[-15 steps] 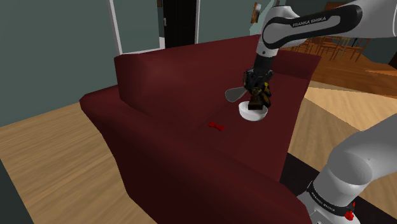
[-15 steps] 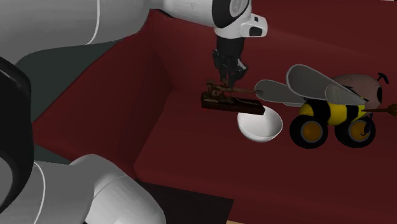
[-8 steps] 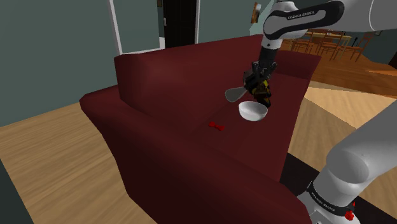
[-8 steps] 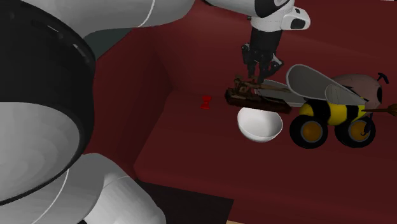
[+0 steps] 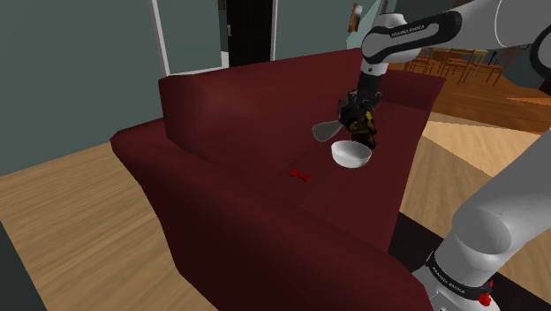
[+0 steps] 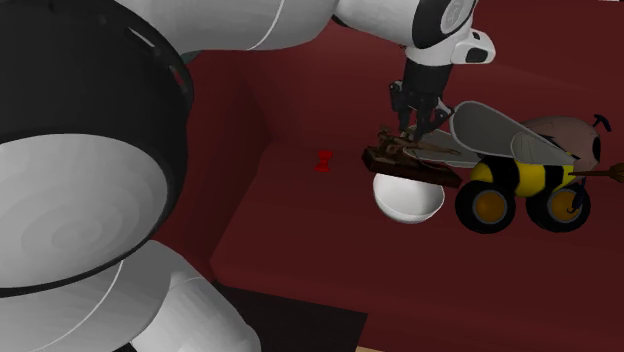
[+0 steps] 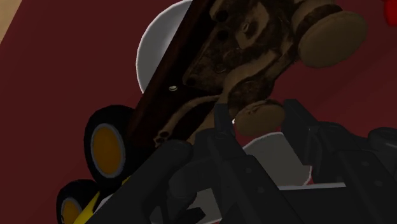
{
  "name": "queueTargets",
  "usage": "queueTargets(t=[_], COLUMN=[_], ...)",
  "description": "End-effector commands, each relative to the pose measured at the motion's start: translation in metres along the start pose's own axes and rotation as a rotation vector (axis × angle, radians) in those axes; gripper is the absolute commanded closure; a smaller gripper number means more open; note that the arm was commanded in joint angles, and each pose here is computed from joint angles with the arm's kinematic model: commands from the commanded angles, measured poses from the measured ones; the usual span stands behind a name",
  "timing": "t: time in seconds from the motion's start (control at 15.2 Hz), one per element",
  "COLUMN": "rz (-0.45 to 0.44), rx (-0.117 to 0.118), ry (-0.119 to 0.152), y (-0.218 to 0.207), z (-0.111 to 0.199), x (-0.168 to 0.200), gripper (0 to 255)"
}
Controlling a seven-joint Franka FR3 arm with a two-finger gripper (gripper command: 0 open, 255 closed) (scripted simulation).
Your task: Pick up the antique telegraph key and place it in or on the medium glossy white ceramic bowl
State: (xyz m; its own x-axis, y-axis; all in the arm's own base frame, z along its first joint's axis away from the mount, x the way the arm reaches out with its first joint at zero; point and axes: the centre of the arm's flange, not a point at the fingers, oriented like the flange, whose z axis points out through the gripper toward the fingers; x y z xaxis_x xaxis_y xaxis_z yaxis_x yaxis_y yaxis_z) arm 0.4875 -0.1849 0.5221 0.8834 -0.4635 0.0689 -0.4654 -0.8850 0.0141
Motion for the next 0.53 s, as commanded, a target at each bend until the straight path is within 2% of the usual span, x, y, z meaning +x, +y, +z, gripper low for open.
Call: queueTargets(t=[0.0,0.46], rz=[0.000,0.000], rx=[0.000,0.000], ry=[0.001,0.001], y=[-0.001,-0.001], z=[0.009,0.046], x=[-0.001,-0.004], gripper=[255,255])
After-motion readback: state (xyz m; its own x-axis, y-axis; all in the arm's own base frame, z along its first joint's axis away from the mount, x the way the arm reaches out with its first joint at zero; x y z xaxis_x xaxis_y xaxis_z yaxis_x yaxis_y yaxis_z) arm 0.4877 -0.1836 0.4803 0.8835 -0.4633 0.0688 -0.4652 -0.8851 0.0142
